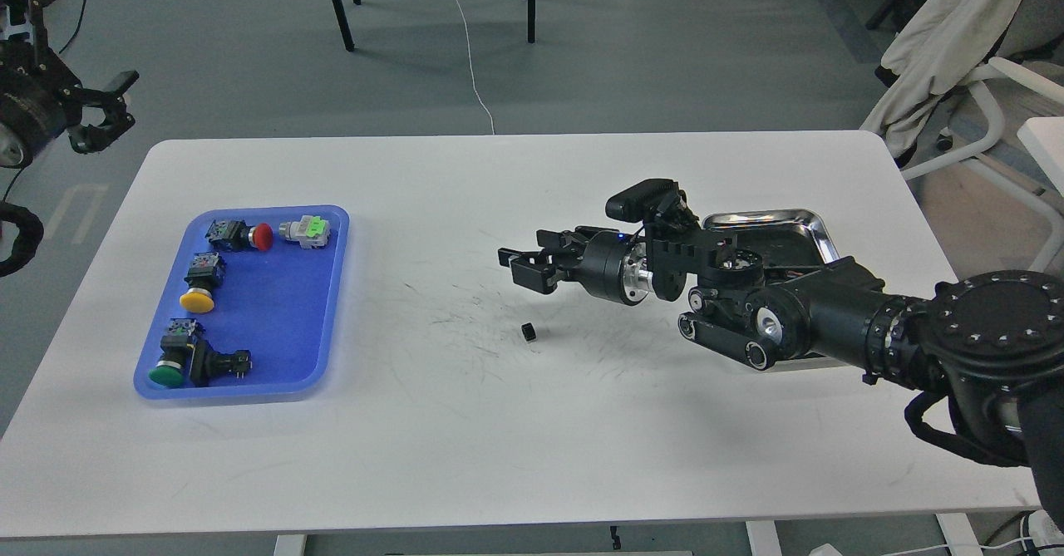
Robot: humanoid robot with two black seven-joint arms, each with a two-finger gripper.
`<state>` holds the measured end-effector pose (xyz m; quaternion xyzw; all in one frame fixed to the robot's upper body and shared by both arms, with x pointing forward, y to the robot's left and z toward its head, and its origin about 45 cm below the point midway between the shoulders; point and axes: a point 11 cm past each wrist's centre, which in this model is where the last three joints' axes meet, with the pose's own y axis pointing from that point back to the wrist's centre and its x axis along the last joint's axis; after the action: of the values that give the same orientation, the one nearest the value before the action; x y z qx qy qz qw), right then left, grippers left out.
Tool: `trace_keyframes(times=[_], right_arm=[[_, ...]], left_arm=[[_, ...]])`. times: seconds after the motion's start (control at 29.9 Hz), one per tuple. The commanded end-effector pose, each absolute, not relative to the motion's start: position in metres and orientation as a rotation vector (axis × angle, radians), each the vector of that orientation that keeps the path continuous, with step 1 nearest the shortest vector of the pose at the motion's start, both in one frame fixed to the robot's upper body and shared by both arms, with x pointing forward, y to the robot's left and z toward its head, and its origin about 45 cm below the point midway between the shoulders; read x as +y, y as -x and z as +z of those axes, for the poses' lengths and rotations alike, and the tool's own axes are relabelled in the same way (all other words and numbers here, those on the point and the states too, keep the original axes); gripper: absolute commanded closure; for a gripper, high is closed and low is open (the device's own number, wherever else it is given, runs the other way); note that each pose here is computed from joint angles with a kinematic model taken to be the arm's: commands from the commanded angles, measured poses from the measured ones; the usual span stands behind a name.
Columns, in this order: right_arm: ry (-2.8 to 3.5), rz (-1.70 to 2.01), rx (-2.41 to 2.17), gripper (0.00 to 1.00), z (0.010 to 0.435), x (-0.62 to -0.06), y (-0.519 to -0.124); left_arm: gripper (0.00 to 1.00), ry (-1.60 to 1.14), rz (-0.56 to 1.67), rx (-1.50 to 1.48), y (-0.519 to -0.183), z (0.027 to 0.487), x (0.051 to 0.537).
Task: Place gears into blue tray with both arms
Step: 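Open the right gripper to set the small black part down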
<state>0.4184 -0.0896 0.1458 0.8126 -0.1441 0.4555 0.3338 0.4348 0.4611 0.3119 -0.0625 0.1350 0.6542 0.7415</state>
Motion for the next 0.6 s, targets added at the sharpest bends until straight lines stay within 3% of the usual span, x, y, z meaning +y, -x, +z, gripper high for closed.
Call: trace_keyframes(times=[0.0, 0.07, 0.3, 0.57], right_arm=[[-2.17, 1.143, -0.54, 0.28, 0.165, -0.089, -0.434], [-2.209, 1.088, -0.646, 0.28, 0.176, -0.09, -0.443], [-2.334, 0.852, -0.947, 0.2, 0.199, -0.093, -0.461], [-2.428, 0.636, -1.223, 0.16, 0.223, -0.101, -0.477]], left_arm=[[0.01, 0.058, 1.353, 0.353, -0.428, 0.301, 0.454], [0.01, -0.03, 1.262, 0.413, -0.418, 0.297, 0.453], [0.01, -0.129, 1.259, 0.438, -0.397, 0.285, 0.465], [0.01, -0.252, 1.198, 0.371, -0.372, 0.301, 0.464]])
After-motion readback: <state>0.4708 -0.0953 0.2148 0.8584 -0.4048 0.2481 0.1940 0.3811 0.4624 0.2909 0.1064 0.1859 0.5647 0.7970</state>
